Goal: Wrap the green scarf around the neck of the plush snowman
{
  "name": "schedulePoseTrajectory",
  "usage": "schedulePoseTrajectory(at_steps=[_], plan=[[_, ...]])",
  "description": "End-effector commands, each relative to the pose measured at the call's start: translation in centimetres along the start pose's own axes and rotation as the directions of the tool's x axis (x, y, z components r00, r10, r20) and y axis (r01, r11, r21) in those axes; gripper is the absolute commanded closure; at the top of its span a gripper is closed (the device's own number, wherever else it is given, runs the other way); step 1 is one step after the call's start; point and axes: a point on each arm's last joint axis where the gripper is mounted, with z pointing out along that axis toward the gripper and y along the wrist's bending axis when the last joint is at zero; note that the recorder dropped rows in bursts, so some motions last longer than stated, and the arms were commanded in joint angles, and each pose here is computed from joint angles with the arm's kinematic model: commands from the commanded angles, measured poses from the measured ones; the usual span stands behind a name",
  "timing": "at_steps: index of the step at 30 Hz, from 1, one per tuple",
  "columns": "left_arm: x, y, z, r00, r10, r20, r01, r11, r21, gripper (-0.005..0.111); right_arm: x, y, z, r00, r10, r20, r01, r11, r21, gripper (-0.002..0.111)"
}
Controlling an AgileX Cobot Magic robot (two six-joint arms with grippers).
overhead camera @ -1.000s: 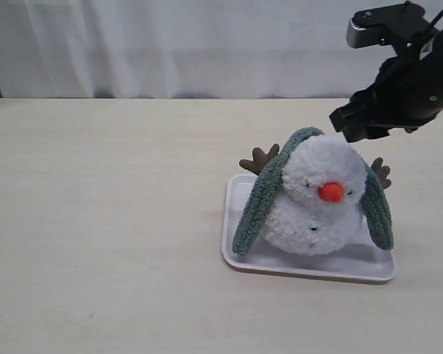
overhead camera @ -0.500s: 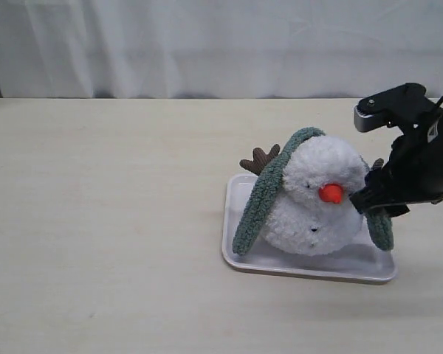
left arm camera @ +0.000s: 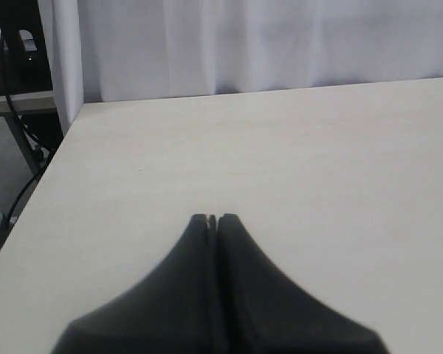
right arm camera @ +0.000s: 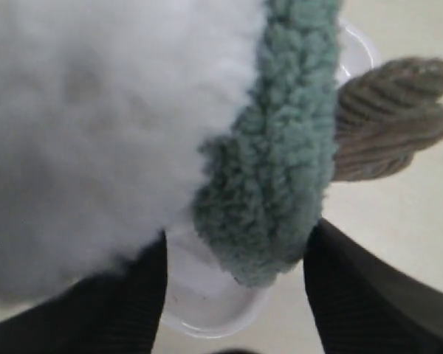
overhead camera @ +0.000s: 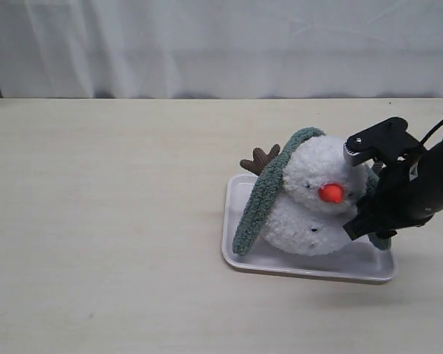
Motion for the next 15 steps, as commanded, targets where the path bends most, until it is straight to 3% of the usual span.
schedulePoseTrajectory(at_steps=[1,6,15], plan=[[-0.1,0.0,0.0,1.0,-0.001,0.013,0.001,1.0,0.007,0.107,0.1,-0.1,1.1,1.0,0.013,-0.011,-0.013,1.0,0.008,0.07],[-0.1,0.0,0.0,1.0,-0.001,0.013,0.001,1.0,0.007,0.107,0.0,-0.3,-0.1,1.0,0.023,0.015,-0.023,1.0,0.013,0.102],[-0.1,0.0,0.0,1.0,-0.001,0.013,0.001,1.0,0.007,0.107,0.1,0.4,-4.3,0.989,0.117,0.092,-0.11,0.991,-0.071,0.104]])
